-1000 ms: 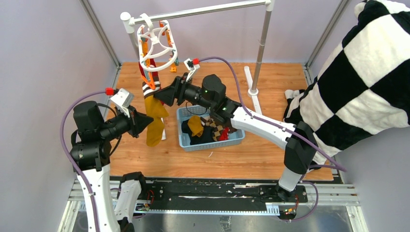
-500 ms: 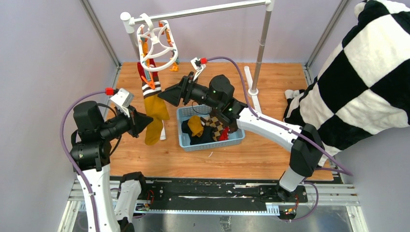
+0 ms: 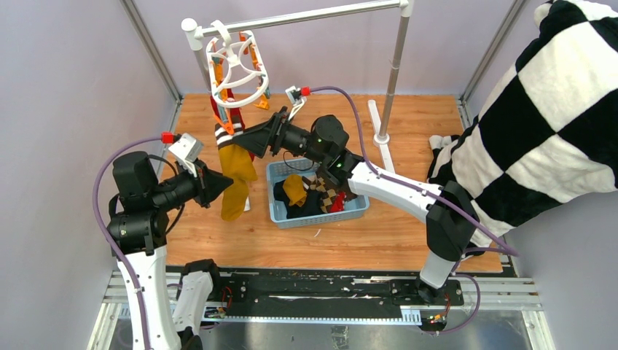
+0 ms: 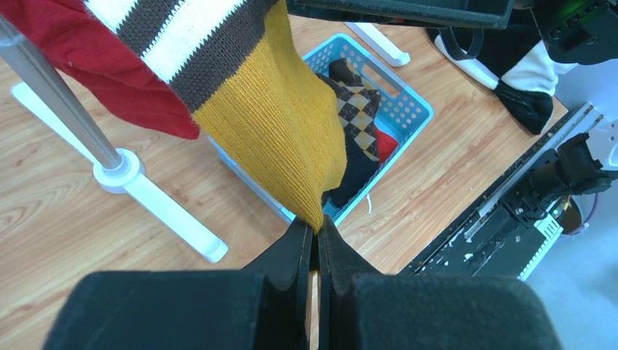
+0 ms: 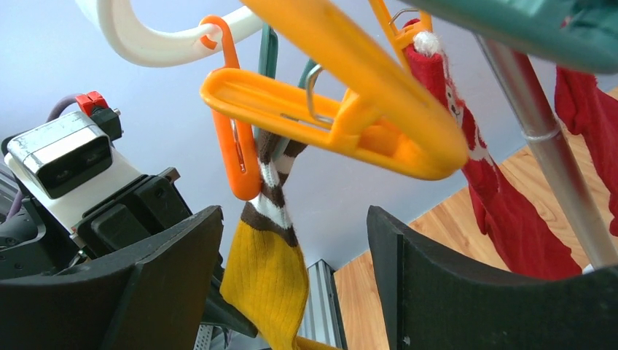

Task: Remove the socks clipped to the hanger
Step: Remove the sock from the hanger.

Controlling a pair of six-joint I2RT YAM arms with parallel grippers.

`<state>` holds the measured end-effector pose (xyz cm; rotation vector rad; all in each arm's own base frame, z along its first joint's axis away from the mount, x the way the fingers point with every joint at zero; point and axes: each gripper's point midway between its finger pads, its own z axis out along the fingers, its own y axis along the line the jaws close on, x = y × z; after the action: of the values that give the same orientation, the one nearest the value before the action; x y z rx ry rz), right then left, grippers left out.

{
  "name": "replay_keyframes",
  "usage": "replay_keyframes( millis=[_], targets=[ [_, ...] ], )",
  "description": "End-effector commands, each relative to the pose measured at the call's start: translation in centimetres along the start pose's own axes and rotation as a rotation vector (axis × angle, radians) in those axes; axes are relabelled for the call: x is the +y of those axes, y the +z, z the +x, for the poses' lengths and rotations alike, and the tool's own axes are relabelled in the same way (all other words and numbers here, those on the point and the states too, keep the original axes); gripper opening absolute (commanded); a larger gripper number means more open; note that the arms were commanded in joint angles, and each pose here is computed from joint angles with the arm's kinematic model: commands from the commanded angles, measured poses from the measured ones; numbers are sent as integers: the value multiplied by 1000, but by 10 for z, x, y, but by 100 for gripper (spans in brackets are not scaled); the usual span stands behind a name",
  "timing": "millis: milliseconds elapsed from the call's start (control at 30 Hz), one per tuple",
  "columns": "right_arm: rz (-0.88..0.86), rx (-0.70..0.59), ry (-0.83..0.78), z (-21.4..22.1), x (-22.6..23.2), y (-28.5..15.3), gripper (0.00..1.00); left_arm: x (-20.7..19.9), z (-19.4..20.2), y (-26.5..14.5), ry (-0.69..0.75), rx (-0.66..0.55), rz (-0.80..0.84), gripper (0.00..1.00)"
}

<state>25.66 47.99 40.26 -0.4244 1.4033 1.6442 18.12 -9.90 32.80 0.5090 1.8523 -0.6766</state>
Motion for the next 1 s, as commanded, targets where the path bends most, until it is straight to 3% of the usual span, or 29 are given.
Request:
replay_keyframes(
  millis=[0,400,967],
  targets=[
    [-36,-65,-16,-20,10,4,77,-3,3,2,-11,9,32,0],
    [12,-55,3,-1,-15,11,56,-9,-3,0,-4,-7,44,0],
    [-94,-107,55,-11,5,33,59,-9,-2,-2,5,-10,32,0]
  ],
)
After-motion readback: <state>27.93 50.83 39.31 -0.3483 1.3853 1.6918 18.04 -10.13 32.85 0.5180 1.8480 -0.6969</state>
